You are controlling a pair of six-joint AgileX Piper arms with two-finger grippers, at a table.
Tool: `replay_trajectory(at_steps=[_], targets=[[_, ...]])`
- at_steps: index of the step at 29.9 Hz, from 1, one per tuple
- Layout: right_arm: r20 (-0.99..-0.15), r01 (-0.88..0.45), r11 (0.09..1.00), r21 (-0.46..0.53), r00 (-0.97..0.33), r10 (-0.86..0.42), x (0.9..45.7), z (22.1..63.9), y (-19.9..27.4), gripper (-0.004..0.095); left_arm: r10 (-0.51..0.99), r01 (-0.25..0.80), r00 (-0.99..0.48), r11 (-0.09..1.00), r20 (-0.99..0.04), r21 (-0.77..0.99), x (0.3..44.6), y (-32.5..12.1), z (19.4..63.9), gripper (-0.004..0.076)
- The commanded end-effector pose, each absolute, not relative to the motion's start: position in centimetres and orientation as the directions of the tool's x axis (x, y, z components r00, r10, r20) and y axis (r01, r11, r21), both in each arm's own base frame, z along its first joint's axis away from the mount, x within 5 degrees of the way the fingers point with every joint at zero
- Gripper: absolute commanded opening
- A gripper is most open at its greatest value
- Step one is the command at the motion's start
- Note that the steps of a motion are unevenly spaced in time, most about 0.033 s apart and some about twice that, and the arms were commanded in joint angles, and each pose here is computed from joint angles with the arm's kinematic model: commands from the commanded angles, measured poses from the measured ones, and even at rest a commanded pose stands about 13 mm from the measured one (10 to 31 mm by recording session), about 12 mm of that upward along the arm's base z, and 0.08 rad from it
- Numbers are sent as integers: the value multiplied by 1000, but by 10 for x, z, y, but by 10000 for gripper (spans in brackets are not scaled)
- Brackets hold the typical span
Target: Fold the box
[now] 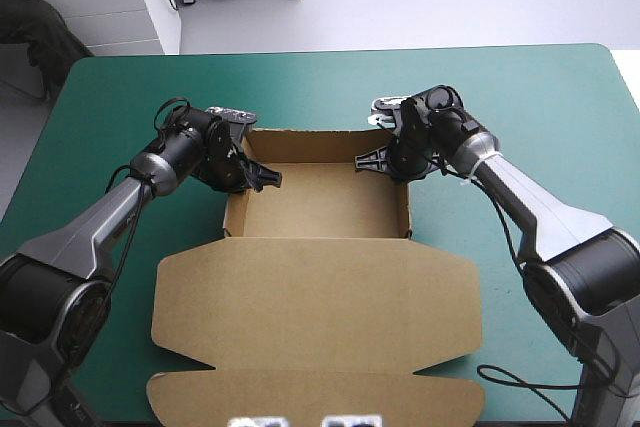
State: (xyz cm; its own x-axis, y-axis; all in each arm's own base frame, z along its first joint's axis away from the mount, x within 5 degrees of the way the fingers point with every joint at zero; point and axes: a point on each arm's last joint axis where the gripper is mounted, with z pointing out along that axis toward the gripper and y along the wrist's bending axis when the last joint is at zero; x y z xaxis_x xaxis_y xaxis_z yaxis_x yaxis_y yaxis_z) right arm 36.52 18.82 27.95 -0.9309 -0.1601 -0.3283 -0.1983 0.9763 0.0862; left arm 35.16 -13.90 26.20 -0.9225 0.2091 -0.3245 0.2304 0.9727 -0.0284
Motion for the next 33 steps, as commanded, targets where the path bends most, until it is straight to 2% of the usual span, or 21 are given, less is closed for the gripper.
replay_trajectory(at_steps=[1,8,11,18,23,29,33], targets=[[-450,-236,956,175,-883,-135,361,310,195,-4,236,269,-898,962,-372,-37,352,-146,273,-8],[-473,-241,958,158,-870,-141,363,311,194,-4,267,286,-899,958,-346,-6,356,-146,261,-8],[-464,-243,963,117,-871,-163,363,310,191,34,284,295,-900,955,-330,17,356,-145,259,-8],[-441,-244,969,31,-874,-206,362,309,183,342,298,300,-908,953,-294,40,354,-142,258,-6],[-424,-242,970,19,-880,-212,361,308,182,453,297,298,-912,954,-284,40,354,-142,269,1],[-383,-200,979,24,-907,-176,358,306,180,478,317,318,-901,947,-297,46,357,-143,291,134],[-373,-197,980,25,-912,-174,357,311,180,478,342,341,-891,938,-299,56,358,-143,297,281]])
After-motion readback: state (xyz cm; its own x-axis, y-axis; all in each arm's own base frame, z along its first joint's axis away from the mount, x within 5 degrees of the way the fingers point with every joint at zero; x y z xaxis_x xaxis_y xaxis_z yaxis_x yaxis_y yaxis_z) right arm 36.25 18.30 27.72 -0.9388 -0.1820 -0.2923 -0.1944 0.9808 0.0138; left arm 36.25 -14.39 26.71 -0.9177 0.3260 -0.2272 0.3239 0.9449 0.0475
